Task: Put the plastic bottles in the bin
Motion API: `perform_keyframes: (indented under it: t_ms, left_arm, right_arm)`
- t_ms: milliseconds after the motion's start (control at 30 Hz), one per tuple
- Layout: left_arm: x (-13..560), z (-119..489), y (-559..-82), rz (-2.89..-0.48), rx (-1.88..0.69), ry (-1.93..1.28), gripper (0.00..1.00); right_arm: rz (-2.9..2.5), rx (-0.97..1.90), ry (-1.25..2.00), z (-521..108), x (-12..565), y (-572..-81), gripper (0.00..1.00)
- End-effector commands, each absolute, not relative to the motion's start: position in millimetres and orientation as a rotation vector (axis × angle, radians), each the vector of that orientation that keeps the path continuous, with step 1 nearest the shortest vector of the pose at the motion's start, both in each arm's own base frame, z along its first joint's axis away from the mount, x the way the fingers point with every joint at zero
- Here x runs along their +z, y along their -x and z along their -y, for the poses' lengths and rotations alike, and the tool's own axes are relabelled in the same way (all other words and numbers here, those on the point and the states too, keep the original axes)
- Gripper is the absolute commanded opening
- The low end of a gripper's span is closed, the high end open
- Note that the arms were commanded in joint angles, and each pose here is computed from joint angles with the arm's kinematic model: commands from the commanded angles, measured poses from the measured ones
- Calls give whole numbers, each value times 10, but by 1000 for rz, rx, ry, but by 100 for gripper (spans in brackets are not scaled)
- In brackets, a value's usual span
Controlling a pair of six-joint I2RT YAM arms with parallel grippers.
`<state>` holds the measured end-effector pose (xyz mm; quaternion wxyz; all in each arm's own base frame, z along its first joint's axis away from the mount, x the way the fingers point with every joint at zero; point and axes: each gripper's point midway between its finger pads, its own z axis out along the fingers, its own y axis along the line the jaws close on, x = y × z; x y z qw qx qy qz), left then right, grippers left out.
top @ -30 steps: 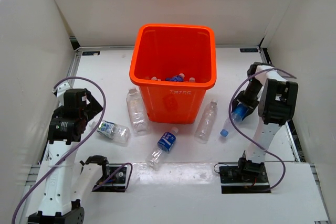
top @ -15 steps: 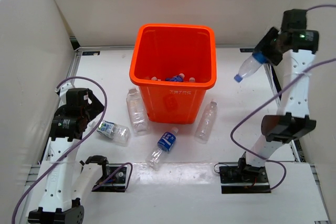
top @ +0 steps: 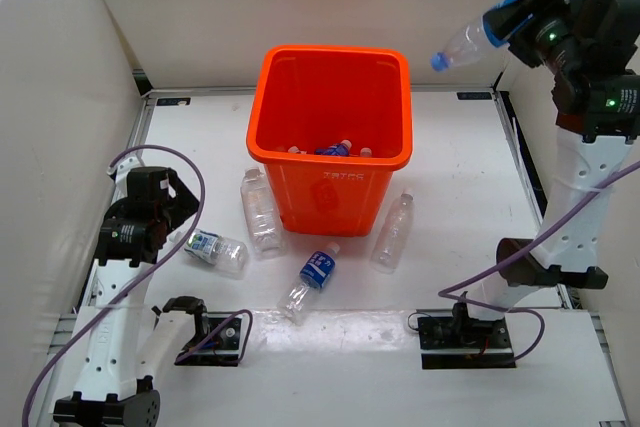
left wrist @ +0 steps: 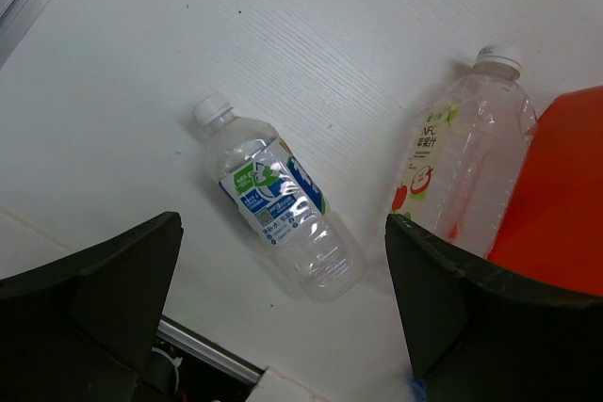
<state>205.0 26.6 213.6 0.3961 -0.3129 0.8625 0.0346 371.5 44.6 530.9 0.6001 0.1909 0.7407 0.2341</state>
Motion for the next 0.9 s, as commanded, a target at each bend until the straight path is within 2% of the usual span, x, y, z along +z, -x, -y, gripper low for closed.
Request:
perform_keyframes:
  t_ms: [0, 133, 167, 300, 367, 400, 433, 467, 500, 567, 667, 700, 767, 867]
  left_arm:
    - [2194, -240, -2075, -2175, 63, 784, 100]
    - [2176, -223, -2082, -2176, 52, 787, 100]
    - [2174, -218, -2087, -2175, 48, 786, 100]
    - [2165, -206, -2097, -2176, 40, 785, 100]
    - [2161, -197, -2094, -2175, 31, 797, 100]
    - [2165, -189, -2101, -2172, 25, 800, 100]
    - [2160, -183, -2097, -2173, 19, 805, 100]
    - [2158, -170, -2098, -2176, 9, 805, 100]
    - [2147, -160, -2104, -2177, 4, 804, 100]
    - [2140, -156, -2108, -2176, 1, 807, 100]
    - [2118, -161, -2116, -2177, 5, 810, 100]
    - [2104, -154, -2111, -2180, 1, 814, 100]
    - [2084, -162, -2113, -2182, 8, 816, 100]
    - [2064, -169, -2111, -2182, 12, 825, 100]
  right_arm:
    - [-1470, 781, -309, -790, 6096, -3590, 29]
    - [-1486, 963, -152, -1251, 6153, -3545, 29]
    - [-1554, 986, -69, -1546, 5987, -3501, 29]
    - [-1717, 918, 44, -2030, 5505, -3393, 37]
    - [-1783, 869, 89, -2224, 5290, -3298, 46]
    - [-1814, 771, 118, -2209, 5139, -3333, 46]
    - [-1839, 777, 196, -2447, 5045, -3195, 48]
    - [-1870, 660, 158, -2395, 4904, -3293, 50]
    - [-1881, 580, 273, -2457, 4806, -3213, 54]
    - [-1914, 473, 315, -2492, 4652, -3184, 56]
    - [-1951, 387, 337, -2503, 4511, -3139, 66]
    - [-1962, 373, 341, -2506, 4472, -3134, 78]
    - [-1972, 355, 354, -2494, 4444, -3103, 90]
    - [-1965, 338, 284, -2401, 4502, -3129, 90]
